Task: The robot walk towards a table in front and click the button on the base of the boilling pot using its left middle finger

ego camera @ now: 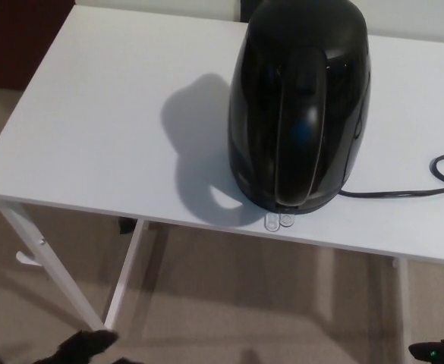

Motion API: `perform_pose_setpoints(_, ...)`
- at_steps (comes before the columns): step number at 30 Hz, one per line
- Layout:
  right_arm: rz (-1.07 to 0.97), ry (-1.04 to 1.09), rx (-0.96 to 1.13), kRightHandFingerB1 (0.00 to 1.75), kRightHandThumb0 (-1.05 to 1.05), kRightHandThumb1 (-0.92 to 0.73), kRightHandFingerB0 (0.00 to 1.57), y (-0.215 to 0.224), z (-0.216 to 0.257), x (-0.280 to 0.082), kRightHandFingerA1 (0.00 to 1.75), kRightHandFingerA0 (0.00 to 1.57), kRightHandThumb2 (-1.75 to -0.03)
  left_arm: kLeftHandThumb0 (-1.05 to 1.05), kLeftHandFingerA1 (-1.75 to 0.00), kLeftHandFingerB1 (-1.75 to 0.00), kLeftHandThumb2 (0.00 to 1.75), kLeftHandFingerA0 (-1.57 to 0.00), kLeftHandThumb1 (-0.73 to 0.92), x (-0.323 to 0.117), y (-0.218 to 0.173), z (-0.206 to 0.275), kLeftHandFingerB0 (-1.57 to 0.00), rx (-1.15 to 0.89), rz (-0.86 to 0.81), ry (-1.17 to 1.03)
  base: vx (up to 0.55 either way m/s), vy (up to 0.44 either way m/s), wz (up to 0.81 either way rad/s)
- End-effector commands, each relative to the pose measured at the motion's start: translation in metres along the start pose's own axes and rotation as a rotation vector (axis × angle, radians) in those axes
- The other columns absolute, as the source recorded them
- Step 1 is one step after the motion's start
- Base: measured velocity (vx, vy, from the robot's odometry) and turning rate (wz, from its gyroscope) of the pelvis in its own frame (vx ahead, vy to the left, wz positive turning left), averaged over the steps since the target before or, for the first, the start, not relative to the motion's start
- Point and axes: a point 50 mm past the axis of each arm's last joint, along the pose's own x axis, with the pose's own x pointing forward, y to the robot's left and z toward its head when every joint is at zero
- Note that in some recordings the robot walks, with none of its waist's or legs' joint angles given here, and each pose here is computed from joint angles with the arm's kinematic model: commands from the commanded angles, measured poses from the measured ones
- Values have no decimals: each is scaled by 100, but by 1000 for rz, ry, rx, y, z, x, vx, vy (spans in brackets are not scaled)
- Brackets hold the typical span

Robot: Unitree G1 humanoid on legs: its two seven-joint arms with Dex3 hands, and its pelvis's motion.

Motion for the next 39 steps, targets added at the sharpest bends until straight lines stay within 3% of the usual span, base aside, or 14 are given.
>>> perform_pose_setpoints(1,5,54,-6,41,-36,-63,40,5,-20,-9,51,61,-58,-57,-40,-35,68,-18,43,-23,-63,-83,-11,-604,126,459,0,0,0)
perform_pose_setpoints(7,-9,48,9,40,-36,-63,41,3,-15,-6,51,64,-58,-61,-38,-35,70,-17,44,-30,-67,-111,-11,-509,69,620,0,0,0)
perform_pose_setpoints(8,-17,43,0,51,-44,-49,36,3,-13,-4,62,59,-79,-31,-48,-47,88,0,32,-34,-68,-118,0,-737,96,666,0,0,0)
perform_pose_setpoints(11,-26,43,-10,51,-45,-49,36,0,-11,-3,62,59,-80,-53,-38,-29,76,-1,37,-35,-73,-122,-2,-993,115,692,0,0,0)
perform_pose_setpoints(15,-20,42,-13,51,-44,-50,34,1,-11,-4,62,59,-80,-58,-39,-27,76,-2,39,-41,-75,-125,-2,-1034,136,696,0,0,0)
perform_pose_setpoints(16,-19,40,-10,41,-37,-62,41,2,-11,-4,53,65,-58,-59,-38,-26,76,-2,40,-41,-75,-125,-2,-1039,138,696,0,0,0)
perform_pose_setpoints(17,-20,39,-5,51,-44,-49,36,2,-11,-4,62,60,-80,-62,-40,-27,77,-4,41,-41,-74,-126,0,-1030,139,694,0,0,0)
perform_pose_setpoints(21,-24,37,-1,51,-44,-50,36,1,-9,-3,62,60,-80,-56,-43,-32,78,-7,38,-39,-71,-127,0,-1013,144,678,0,0,0)
perform_pose_setpoints(22,-25,36,-2,40,-37,-62,42,0,-8,-3,52,66,-58,-59,-39,-28,76,-3,39,-39,-71,-127,-2,-1018,145,675,0,0,0)
perform_pose_setpoints(28,-19,30,-2,51,-45,-50,36,0,-10,-4,62,58,-81,-57,-39,-28,75,-2,38,-40,-74,-126,-2,-1076,155,670,0,0,0)
perform_pose_setpoints(33,-20,36,-7,40,-37,-62,43,0,-10,-4,52,67,-58,-53,-29,-25,56,-14,54,-40,-74,-127,-7,-1060,148,661,0,0,0)
perform_pose_setpoints(34,-23,36,-10,51,-44,-50,37,-1,-9,-3,63,62,-80,-54,-32,-23,63,-13,53,-39,-72,-127,-8,-1054,149,659,0,0,0)
perform_pose_setpoints(38,-24,32,1,40,-37,-62,43,-1,-8,-2,51,65,-58,-52,-43,-30,76,-6,36,-37,-72,-127,0,-1076,153,650,0,0,0)
perform_pose_setpoints(39,-21,31,1,50,-43,-50,36,-1,-7,-2,59,55,-79,-52,-43,-30,75,-7,35,-38,-72,-128,0,-1074,155,651,0,0,0)
